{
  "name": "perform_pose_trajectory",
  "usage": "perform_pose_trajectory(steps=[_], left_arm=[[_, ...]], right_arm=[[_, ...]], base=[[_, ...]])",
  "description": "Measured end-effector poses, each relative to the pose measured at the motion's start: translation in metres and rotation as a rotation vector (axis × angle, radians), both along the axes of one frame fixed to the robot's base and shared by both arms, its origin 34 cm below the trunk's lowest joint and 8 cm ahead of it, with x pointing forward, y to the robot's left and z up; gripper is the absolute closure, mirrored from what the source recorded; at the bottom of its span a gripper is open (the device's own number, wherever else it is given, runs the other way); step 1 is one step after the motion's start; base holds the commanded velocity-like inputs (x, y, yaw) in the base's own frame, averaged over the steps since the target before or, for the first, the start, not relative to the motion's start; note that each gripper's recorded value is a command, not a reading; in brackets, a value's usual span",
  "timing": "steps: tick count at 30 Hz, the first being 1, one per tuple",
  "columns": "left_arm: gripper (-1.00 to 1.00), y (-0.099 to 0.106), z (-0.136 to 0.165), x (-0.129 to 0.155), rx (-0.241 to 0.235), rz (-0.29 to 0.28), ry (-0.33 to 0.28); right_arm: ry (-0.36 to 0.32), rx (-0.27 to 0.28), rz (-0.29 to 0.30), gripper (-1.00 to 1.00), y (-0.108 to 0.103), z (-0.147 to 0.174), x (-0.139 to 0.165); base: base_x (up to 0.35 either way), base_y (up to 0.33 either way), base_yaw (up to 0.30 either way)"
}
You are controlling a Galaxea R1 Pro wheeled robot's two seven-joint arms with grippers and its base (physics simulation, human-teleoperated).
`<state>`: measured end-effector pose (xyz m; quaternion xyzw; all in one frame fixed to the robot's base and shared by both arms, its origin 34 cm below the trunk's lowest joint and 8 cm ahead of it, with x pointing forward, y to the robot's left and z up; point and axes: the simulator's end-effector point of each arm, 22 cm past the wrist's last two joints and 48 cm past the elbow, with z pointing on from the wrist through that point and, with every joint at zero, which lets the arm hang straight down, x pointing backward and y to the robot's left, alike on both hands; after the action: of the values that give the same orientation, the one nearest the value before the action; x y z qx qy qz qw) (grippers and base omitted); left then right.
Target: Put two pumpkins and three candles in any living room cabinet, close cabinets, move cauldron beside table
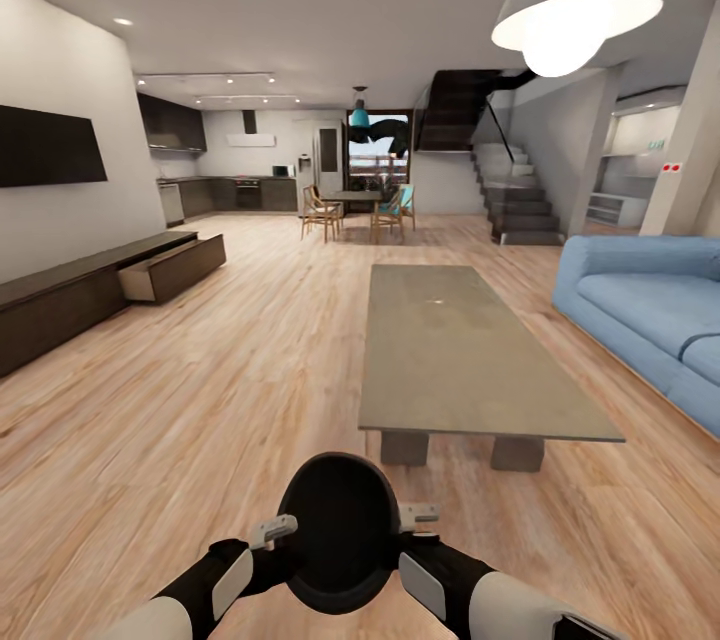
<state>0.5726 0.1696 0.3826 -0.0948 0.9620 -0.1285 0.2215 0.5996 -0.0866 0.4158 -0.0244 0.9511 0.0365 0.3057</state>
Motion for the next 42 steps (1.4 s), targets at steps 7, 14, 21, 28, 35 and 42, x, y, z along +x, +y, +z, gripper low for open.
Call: perform_pose_trajectory(steps=[7, 14, 21, 28, 35, 42], left_arm=[[1.00, 0.0000, -0.0002, -0.0004, 0.000, 0.000, 0.001], [1.00, 0.0000, -0.0001, -0.0001, 0.000, 0.000, 0.001], [1.00, 0.0000, -0.0004, -0.0004, 0.000, 0.000, 0.002], [1.00, -0.0001, -0.0004, -0.0004, -0.001, 0.000, 0.002], [1.00, 0.0000, -0.0003, -0.0005, 0.000, 0.000, 0.002], [1.00, 0.0000, -0.0003, -0.0003, 0.000, 0.000, 0.002]], right_arm=[[0.001, 0.000, 0.000, 1.00, 0.0000, -0.0002, -0.0003], [0.001, 0.000, 0.000, 1.00, 0.0000, -0.0001, -0.0001], [0.002, 0.000, 0.000, 1.00, -0.0001, -0.0004, -0.0003], [0.002, 0.000, 0.000, 1.00, -0.0001, -0.0004, -0.0003], [0.002, -0.001, 0.000, 1.00, -0.0001, -0.0002, -0.0004], [0.001, 0.000, 0.000, 1.00, 0.0000, -0.0003, -0.0002]], base=[[0.124, -0.207, 0.000], [0.124, -0.207, 0.000], [0.052, -0.241, 0.000], [0.002, -0.267, 0.000], [0.106, -0.179, 0.000], [0.081, -0.077, 0.000]])
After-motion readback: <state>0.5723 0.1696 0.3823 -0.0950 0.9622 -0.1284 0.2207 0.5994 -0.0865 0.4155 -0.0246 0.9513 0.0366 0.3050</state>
